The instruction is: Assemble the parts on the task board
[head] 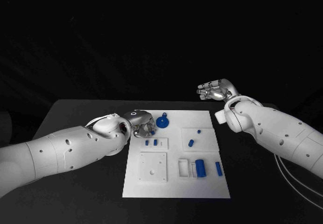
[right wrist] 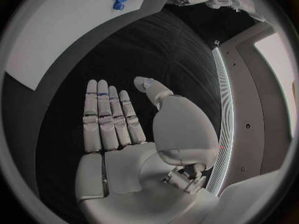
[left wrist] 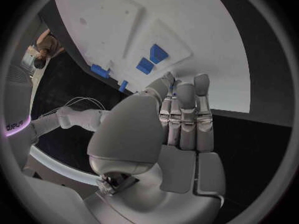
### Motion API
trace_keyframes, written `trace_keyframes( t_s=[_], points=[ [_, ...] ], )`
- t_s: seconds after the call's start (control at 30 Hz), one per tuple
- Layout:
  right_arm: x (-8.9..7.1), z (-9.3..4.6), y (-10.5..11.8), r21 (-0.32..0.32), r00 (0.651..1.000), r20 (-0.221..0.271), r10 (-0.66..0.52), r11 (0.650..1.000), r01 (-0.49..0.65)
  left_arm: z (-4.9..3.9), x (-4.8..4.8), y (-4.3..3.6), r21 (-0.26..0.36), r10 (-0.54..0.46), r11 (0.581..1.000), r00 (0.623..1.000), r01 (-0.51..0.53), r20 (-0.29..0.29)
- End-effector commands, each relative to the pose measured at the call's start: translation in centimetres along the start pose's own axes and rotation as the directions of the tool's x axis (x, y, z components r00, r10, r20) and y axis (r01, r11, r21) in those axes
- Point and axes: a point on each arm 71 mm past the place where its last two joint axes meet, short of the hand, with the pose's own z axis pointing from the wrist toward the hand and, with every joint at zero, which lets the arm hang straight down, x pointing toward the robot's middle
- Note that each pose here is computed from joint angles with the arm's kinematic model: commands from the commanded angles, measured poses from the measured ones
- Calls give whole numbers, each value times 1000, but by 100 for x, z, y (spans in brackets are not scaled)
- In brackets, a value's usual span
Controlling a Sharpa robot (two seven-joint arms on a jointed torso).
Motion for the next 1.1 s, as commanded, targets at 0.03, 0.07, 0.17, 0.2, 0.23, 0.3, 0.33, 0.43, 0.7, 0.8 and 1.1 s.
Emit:
trace_keyframes(
  t_s=[0.03,0.07,0.17,0.2,0.23,0.3,0.33,0.43,0.7,0.8,1.1],
  points=[
    [17,-1,10,-10,1000,-10,-2,1000,2,9,38,-31,13,6,1000,1000,-6,-23],
    [18,-1,10,-10,1000,-10,-2,1000,2,11,46,-37,15,7,1000,1000,-6,-26],
    [18,-2,9,-10,1000,-10,-2,1000,2,14,68,-55,21,8,1000,999,-7,-33],
    [18,-2,8,-10,1000,-10,-2,1000,2,15,75,-60,22,8,1000,999,-7,-35],
    [18,-2,8,-10,1000,-10,-2,1000,2,15,80,-62,23,9,1000,999,-8,-36],
    [19,-2,8,-10,1000,-10,-2,1000,2,16,91,-65,23,9,1000,999,-8,-41],
    [20,-2,8,-10,1000,-11,-2,1000,2,17,97,-65,22,10,1000,999,-9,-46],
    [21,-3,8,-10,1000,-11,-2,1000,2,17,115,-60,16,11,1000,998,-10,-63],
    [17,-4,4,-9,1000,-11,-2,1000,2,11,128,-29,0,13,1000,997,-13,-77],
    [17,-5,4,-9,1000,-12,-2,1000,2,7,123,-17,-4,9,1000,997,-10,-70],
    [10,-7,-1,-8,1000,-12,-3,1000,3,3,78,2,-9,-12,1000,1000,12,-9]
  ],
)
